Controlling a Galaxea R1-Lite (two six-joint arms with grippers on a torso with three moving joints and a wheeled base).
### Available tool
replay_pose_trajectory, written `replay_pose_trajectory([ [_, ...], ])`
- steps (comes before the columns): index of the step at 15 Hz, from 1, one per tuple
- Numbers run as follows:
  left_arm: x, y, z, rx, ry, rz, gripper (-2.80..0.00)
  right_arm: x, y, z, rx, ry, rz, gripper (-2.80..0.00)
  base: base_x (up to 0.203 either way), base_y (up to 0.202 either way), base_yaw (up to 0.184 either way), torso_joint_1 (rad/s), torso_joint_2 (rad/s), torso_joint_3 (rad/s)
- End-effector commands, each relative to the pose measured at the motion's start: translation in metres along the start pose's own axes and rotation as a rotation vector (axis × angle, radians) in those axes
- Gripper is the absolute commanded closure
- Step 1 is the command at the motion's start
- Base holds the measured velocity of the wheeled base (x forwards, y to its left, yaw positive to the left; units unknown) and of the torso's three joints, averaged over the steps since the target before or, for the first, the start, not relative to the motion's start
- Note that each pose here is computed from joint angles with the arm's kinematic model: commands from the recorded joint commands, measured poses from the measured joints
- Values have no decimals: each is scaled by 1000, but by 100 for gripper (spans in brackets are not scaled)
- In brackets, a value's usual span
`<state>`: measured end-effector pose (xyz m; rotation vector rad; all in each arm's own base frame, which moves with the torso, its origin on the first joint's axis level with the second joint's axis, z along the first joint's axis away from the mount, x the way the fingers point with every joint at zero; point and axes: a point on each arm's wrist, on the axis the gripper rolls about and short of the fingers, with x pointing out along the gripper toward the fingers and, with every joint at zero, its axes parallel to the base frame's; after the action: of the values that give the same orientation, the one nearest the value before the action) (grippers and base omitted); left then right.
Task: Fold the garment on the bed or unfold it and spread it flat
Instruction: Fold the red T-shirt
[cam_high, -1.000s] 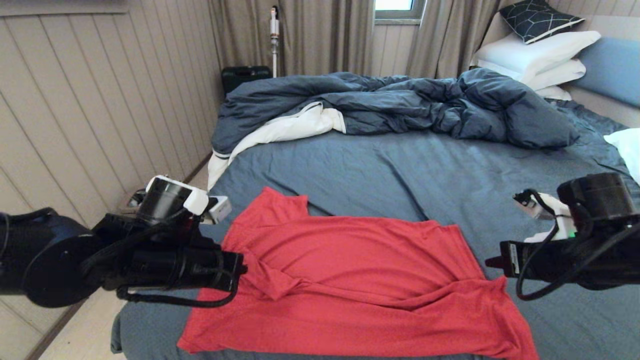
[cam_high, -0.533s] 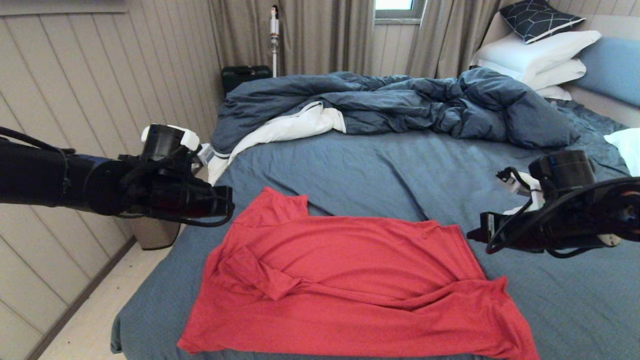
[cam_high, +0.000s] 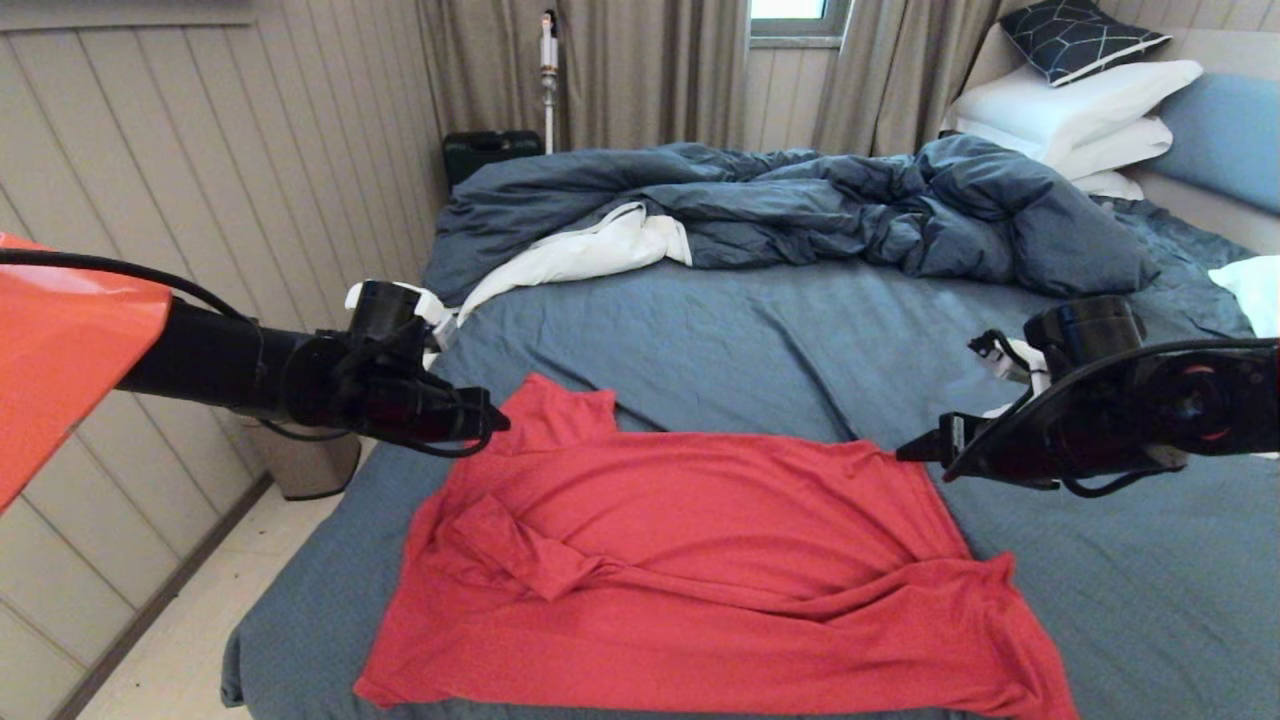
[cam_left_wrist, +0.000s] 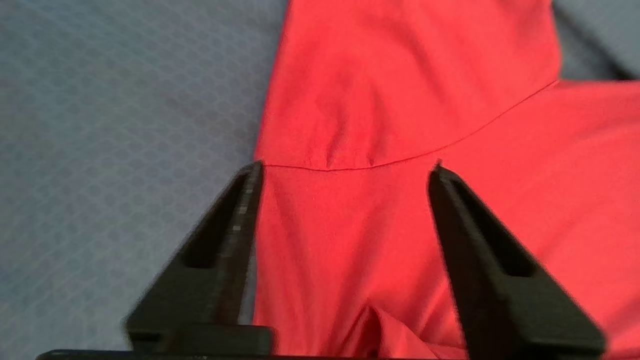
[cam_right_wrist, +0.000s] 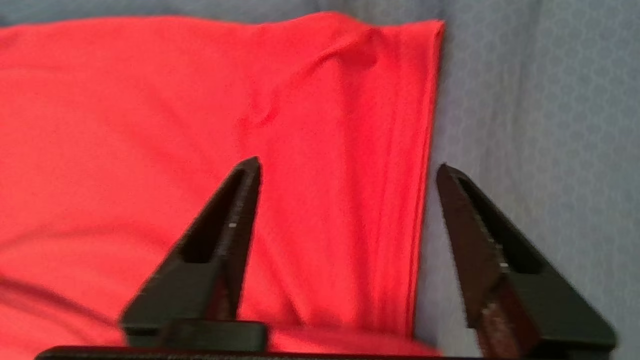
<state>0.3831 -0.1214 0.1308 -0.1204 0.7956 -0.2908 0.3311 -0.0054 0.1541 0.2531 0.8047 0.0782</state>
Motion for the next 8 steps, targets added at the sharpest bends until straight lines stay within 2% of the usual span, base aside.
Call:
replay_pose_trajectory([
  [1, 11, 5, -4, -3, 23, 8, -280, 13, -3, 0, 7, 23, -4, -280, 0, 0, 0, 0, 0, 0],
  [8, 14, 12, -4, -10, 25, 16, -280, 40, -9, 13, 8, 16, -52, -280, 0, 0, 0, 0, 0, 0],
])
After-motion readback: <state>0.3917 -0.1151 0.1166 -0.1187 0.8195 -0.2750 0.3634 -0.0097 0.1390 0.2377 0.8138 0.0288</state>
